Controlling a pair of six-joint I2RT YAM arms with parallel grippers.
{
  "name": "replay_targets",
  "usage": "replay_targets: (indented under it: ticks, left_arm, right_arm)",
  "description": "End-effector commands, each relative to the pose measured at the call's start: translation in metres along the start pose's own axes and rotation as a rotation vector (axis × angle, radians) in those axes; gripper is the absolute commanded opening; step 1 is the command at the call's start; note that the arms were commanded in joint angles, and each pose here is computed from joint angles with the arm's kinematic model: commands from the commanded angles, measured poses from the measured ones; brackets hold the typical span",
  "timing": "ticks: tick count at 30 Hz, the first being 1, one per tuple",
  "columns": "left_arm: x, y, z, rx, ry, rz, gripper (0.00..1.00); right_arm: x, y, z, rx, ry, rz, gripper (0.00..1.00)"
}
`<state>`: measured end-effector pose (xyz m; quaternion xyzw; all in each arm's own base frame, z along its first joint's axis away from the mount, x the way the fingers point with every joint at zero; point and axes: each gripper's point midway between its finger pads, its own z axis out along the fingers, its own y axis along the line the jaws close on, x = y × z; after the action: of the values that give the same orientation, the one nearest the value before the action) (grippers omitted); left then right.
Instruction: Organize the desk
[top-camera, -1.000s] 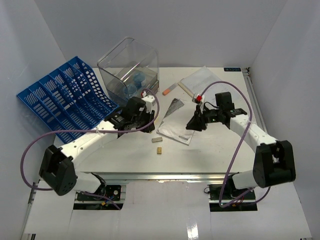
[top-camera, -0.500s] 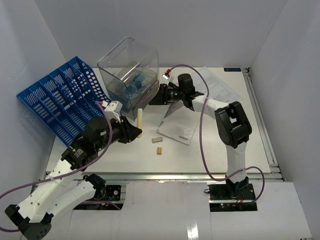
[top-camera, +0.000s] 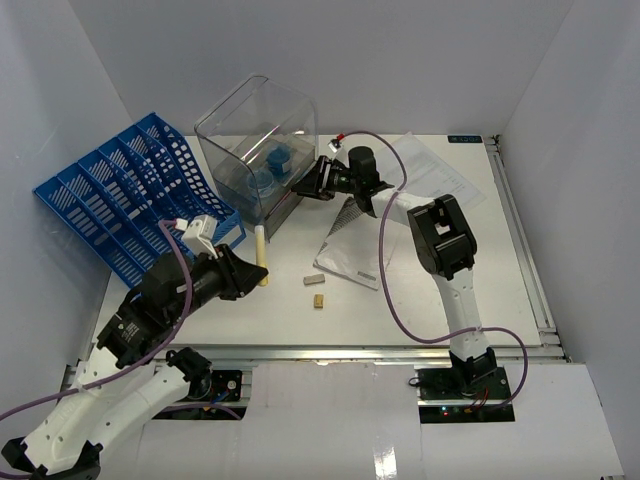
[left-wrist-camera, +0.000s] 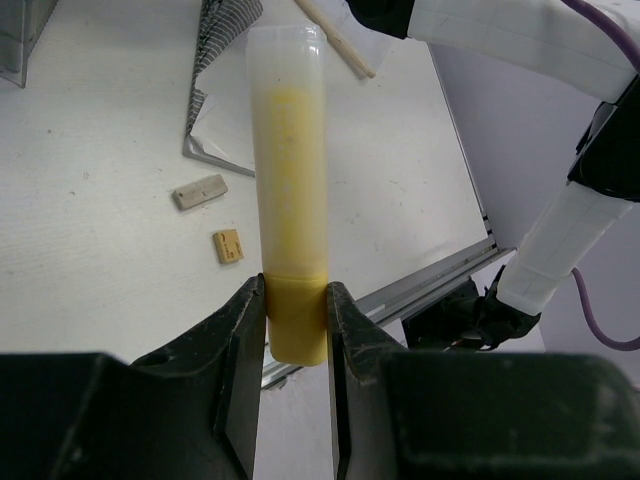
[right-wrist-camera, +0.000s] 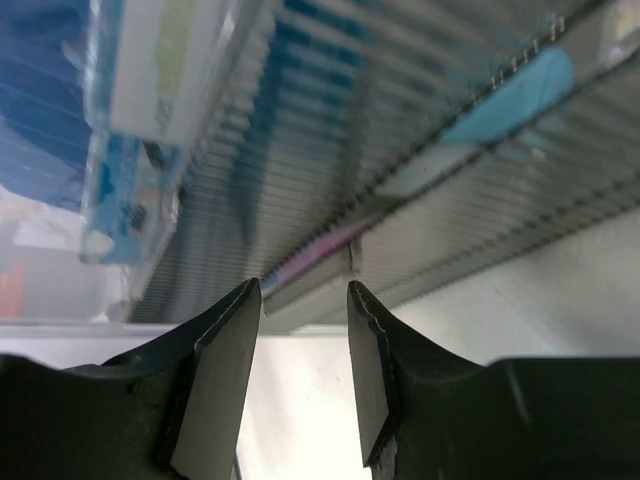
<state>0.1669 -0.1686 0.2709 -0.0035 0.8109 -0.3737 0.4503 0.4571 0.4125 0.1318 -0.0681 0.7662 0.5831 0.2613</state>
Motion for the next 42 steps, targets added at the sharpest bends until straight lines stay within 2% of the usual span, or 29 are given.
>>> replay_targets:
  ticks: [1,13,18,27,36,42]
  left_arm:
    - [0.005,0.008,0.000,-0.034,0.011,-0.020,0.07]
    - [0.007,0.012,0.016,-0.056,0.042,0.025,0.08]
    - [0.008,0.014,0.043,-0.066,0.077,0.080,0.09]
    - [-0.017,0.038,0.121,-0.222,0.162,0.391,0.11]
    - [-0.057,0.056,0.220,-0.324,0.222,0.619,0.12]
    - [-0.069,0.083,0.253,-0.444,0.247,0.685,0.15]
  right_arm:
    - [-0.029,0.015,0.012,-0.062,-0.086,-0.005,0.44]
    - [-0.018,-0.002,0.007,-0.040,-0.105,0.050,0.08]
    - [-0.016,-0.005,-0.009,-0.037,-0.115,0.058,0.08]
    - [0.013,-0.023,-0.064,0.009,-0.083,0.052,0.08]
    - [0.020,-0.026,-0.069,0.020,-0.067,0.018,0.08]
    - [0.019,-0.021,-0.070,0.011,-0.060,-0.004,0.08]
